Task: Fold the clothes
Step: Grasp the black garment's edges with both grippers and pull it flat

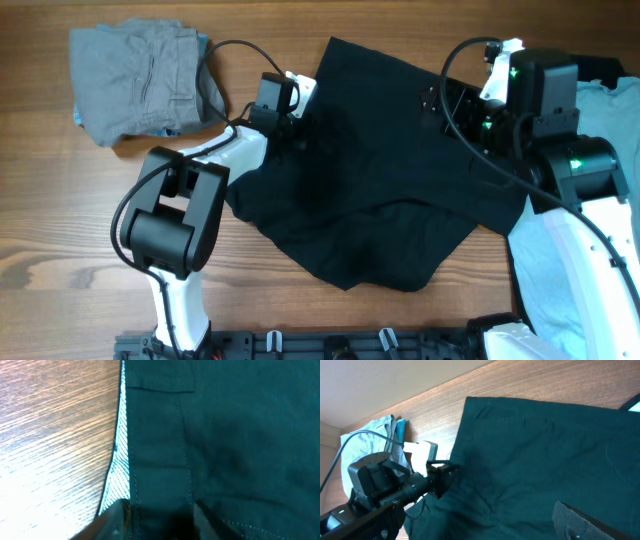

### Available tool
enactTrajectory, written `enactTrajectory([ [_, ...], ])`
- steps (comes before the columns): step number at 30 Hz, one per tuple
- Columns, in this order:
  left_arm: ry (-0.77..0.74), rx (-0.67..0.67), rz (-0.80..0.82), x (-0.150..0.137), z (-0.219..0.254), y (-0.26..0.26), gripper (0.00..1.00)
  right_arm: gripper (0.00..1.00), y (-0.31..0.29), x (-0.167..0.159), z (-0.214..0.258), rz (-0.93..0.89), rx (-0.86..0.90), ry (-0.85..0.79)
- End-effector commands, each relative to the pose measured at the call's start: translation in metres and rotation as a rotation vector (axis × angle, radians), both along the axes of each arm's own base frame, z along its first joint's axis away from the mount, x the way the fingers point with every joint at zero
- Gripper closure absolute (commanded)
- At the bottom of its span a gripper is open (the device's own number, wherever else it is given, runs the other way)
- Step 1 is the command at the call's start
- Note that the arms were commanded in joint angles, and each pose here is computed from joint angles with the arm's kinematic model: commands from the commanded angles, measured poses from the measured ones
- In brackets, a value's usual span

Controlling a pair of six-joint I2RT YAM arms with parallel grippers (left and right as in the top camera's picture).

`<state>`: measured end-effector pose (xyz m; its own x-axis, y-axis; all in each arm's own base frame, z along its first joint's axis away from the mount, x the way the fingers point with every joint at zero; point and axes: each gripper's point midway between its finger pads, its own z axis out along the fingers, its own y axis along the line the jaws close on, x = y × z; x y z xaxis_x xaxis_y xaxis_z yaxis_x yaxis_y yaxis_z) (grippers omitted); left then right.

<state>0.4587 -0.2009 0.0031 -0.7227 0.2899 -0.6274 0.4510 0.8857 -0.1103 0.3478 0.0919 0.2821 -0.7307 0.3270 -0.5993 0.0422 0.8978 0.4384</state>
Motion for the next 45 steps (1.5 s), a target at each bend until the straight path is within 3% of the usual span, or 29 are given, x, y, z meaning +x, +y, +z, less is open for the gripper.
enactTrajectory([
  [1,0.117,0.082,0.063,-0.015,-0.044,0.026,0.95,0.01,0.0,0.005,-0.006,-0.023,0.018,0.028],
  [5,0.089,0.18,0.502,0.01,-0.045,0.121,0.96,0.01,0.0,0.006,-0.018,-0.023,0.01,0.072],
  [8,0.143,0.028,0.752,0.017,-0.045,0.18,0.96,0.01,0.0,0.004,-0.036,-0.023,-0.005,0.144],
  [11,0.218,-0.195,0.704,0.021,-0.037,0.191,0.96,0.0,0.0,0.004,-0.06,-0.024,-0.022,0.23],
  [12,0.223,-0.236,0.675,0.022,-0.033,0.188,0.91,0.01,0.0,0.005,-0.069,-0.024,-0.027,0.258],
  [18,0.211,-0.394,0.533,0.027,0.008,0.154,0.4,0.05,-0.008,0.019,-0.124,-0.058,-0.106,0.396],
  [20,0.207,-0.448,0.472,0.026,0.027,0.139,0.32,0.27,-0.023,0.034,-0.149,-0.115,-0.193,0.42],
  [22,0.219,-0.479,0.437,0.021,0.039,0.13,0.27,0.37,-0.035,0.05,-0.167,-0.154,-0.228,0.414],
  [24,0.252,-0.504,0.41,0.011,0.051,0.121,0.25,0.68,-0.042,0.067,-0.186,-0.179,-0.227,0.411],
  [25,0.265,-0.5,0.387,0.004,0.058,0.119,0.24,0.79,-0.047,0.076,-0.201,-0.191,-0.222,0.419],
  [29,0.249,-0.436,0.289,-0.023,0.093,0.118,0.05,0.95,-0.058,0.084,-0.259,-0.199,-0.206,0.509],
  [32,0.175,-0.383,0.27,-0.037,0.131,0.124,0.0,0.96,-0.039,0.089,-0.289,-0.041,-0.147,0.519],
  [35,0.095,-0.332,0.305,-0.049,0.167,0.135,0.0,0.96,-0.037,0.093,-0.309,-0.032,-0.137,0.528],
  [40,0.019,-0.228,0.4,-0.073,0.2,0.158,0.0,0.96,-0.104,0.111,-0.335,-0.28,-0.293,0.492],
  [43,0.09,-0.179,0.438,-0.092,0.19,0.165,0.0,0.96,-0.153,0.128,-0.326,-0.378,-0.2,0.431],
  [45,0.142,-0.154,0.455,-0.102,0.181,0.168,0.0,0.95,-0.159,0.139,-0.315,-0.308,-0.096,0.382],
])
